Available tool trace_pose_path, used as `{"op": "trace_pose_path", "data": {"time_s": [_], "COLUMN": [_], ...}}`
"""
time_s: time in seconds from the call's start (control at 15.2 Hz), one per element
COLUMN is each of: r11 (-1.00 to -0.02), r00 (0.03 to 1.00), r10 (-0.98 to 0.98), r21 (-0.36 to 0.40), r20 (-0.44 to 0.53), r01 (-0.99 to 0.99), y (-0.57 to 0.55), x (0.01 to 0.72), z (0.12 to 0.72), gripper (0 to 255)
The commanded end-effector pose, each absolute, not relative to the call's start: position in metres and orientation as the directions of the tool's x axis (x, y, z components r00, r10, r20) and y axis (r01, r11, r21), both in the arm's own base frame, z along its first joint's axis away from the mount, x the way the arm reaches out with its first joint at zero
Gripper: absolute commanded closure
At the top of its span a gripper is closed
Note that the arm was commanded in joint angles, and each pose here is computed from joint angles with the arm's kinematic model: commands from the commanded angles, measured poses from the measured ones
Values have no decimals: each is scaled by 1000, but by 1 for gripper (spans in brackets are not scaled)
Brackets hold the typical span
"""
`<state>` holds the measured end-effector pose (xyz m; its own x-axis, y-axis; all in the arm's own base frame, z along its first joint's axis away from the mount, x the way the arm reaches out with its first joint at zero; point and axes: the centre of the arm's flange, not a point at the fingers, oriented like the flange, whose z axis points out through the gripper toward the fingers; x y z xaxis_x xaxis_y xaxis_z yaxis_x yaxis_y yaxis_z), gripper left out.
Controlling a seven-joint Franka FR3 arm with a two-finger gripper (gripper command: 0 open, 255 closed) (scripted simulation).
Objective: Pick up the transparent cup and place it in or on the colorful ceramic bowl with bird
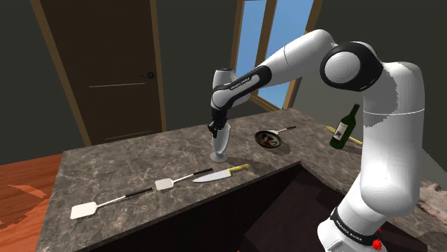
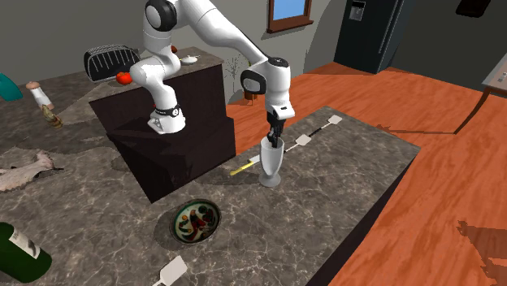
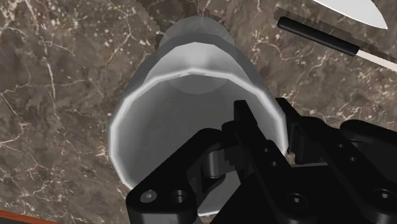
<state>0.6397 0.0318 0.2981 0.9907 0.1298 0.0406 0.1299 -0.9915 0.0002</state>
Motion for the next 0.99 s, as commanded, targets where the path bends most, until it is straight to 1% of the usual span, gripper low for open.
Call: {"op": "trace_pose_path", "data": {"time_s": [0.0, 0.92], "r11": [-992, -992], "r00": [991, 991], "r10": [130, 130], "r21": [0, 0], "r20": [40, 40], "r01": [130, 130], "y": [32, 32], "x": [640, 640], "z": [298, 372], "gripper": [255, 255]}}
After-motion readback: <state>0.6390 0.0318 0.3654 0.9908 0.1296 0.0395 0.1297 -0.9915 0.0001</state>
